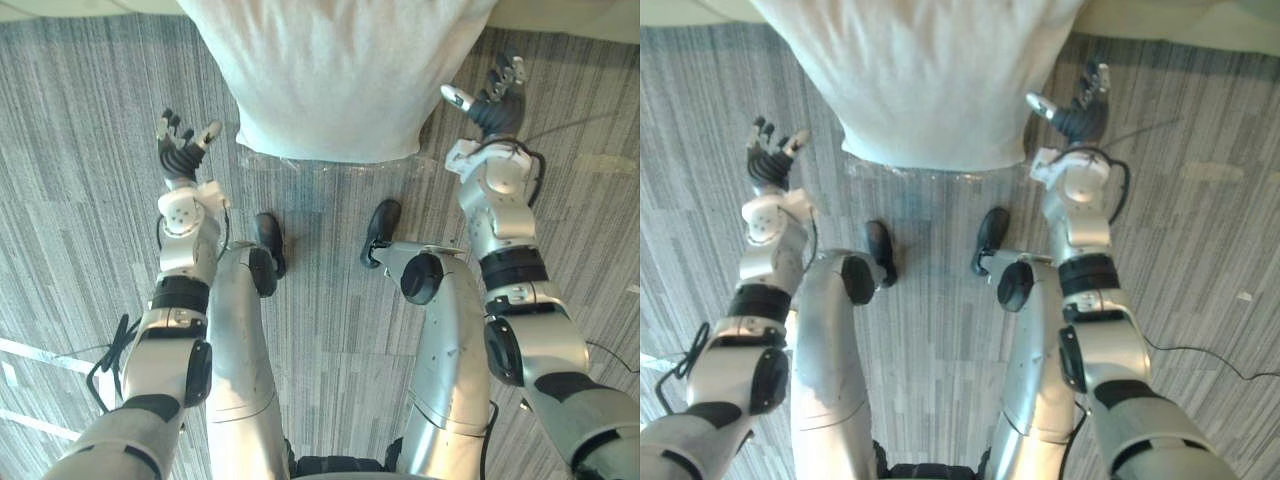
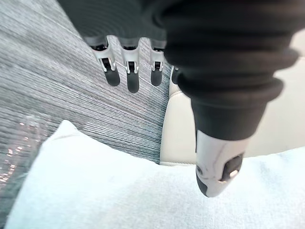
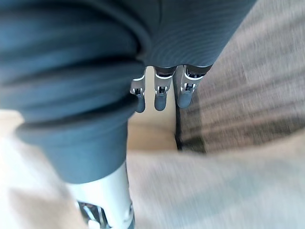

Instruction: Pick up cushions and gather them together orderly.

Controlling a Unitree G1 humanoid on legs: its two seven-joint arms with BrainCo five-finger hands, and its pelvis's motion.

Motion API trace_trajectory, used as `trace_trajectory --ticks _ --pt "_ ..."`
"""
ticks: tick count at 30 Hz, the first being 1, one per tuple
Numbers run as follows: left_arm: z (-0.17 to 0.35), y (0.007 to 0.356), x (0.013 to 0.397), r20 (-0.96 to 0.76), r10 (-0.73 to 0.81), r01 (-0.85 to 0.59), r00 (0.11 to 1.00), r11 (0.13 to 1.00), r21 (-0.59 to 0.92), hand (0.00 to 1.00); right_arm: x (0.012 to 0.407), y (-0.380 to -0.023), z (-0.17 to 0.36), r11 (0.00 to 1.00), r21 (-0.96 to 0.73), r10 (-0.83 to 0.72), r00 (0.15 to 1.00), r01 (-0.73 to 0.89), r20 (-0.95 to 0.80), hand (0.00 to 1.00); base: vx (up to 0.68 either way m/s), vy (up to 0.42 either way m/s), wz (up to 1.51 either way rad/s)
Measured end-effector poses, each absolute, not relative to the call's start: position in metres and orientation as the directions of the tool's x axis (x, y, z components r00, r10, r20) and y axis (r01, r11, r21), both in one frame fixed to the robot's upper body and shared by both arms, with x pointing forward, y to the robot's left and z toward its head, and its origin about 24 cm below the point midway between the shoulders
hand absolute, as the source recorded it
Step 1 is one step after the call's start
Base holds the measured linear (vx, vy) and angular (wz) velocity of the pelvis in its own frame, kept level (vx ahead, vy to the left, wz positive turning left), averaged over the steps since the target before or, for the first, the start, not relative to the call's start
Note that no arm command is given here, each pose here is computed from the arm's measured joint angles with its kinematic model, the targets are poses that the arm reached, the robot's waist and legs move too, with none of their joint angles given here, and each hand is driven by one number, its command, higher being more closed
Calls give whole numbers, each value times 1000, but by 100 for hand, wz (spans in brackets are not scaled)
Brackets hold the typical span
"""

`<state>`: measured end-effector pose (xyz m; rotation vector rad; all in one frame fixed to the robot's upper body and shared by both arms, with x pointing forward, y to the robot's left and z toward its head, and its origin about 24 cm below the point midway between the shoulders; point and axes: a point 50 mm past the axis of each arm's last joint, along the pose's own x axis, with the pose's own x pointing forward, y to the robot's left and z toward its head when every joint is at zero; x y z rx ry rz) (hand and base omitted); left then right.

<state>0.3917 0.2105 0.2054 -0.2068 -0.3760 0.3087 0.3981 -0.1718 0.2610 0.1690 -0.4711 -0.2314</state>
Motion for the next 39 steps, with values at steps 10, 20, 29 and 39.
trace_trajectory --ticks 10,20,29,39 --pt "272 140 394 495 209 -91 843 964 -252 100 398 -132 291 950 307 -199 865 54 462 100 26 23 4" --pt "270 145 394 460 273 -132 845 940 -314 100 398 -120 290 916 400 -187 882 -2 433 100 -8 2 -4" --pt "206 113 357 452 195 4 870 916 -401 100 367 -134 246 900 435 -223 831 -25 509 100 3 -4 1" --pt "135 91 294 357 71 100 931 893 -439 100 293 -156 147 905 410 -295 854 108 427 100 84 -7 5"
